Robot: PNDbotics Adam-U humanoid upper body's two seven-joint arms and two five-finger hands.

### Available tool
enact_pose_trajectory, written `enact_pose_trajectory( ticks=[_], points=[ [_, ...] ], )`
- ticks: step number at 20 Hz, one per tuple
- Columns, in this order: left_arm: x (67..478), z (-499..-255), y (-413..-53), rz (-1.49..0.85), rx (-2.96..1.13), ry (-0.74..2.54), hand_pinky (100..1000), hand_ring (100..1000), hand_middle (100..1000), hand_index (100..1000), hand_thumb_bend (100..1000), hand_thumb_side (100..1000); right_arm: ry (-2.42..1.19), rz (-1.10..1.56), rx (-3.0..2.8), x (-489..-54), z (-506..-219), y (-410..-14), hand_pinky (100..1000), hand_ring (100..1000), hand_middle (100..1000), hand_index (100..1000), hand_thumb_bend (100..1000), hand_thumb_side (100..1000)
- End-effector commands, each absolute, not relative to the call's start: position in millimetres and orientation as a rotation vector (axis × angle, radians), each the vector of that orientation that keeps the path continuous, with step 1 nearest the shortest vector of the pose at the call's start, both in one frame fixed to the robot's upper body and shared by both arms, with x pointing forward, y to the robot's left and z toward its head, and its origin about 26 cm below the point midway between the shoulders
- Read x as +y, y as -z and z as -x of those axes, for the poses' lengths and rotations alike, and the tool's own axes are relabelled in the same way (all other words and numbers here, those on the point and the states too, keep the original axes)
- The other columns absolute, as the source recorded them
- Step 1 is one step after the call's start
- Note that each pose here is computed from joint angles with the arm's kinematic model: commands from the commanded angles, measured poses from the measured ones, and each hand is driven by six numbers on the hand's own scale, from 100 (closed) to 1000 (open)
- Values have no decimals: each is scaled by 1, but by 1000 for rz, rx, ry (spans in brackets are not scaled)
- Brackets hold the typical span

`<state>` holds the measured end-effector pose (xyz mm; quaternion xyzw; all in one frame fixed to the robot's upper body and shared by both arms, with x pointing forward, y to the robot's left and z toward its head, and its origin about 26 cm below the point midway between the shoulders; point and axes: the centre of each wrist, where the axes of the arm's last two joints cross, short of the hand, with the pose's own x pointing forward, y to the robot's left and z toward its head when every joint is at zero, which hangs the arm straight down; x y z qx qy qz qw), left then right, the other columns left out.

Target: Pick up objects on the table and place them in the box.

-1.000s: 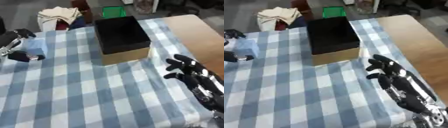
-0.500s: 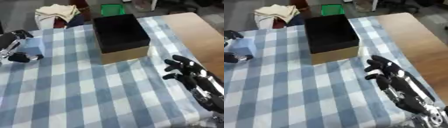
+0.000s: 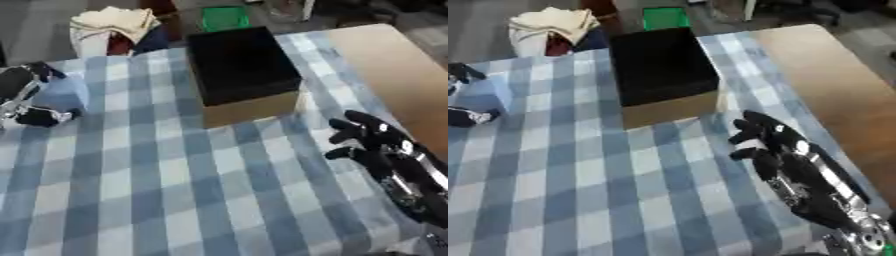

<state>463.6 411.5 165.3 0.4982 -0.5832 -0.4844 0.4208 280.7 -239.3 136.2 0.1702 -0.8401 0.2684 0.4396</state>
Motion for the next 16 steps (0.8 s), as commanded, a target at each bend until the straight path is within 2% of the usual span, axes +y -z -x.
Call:
enact_pose_trajectory(
  ticks=[1, 2, 3, 5, 7, 16],
  points=[
    [421, -461, -175, -1286, -1443, 1204, 701, 542, 509, 665, 455, 203, -683, -417, -2111, -239, -279, -143, 741, 1000, 705, 955, 163, 508],
    [422, -461, -175, -1287, -1446, 1199, 701, 542, 509, 665, 455, 203, -682, -417, -2111, -239, -279, -143, 741, 1000, 705, 955, 163, 508],
    [422, -461, -175, -1286, -1450, 1194, 689, 498, 446, 604, 423, 195, -681, -417, -2111, -239, -279, -143, 741, 1000, 705, 955, 163, 508],
    [422, -461, -175, -1279, -1462, 1185, 673, 456, 382, 546, 411, 183, -680, -418, -2109, -239, -279, -143, 741, 1000, 705, 955, 161, 509],
    [421, -461, -177, -1273, -1490, 1171, 668, 441, 356, 520, 397, 172, -679, -418, -2107, -240, -278, -142, 741, 1000, 705, 955, 161, 508],
    [412, -462, -209, -1249, -1698, 1100, 676, 425, 327, 485, 308, 108, -673, -416, -2101, -241, -278, -141, 741, 1000, 705, 955, 159, 508]
  ],
)
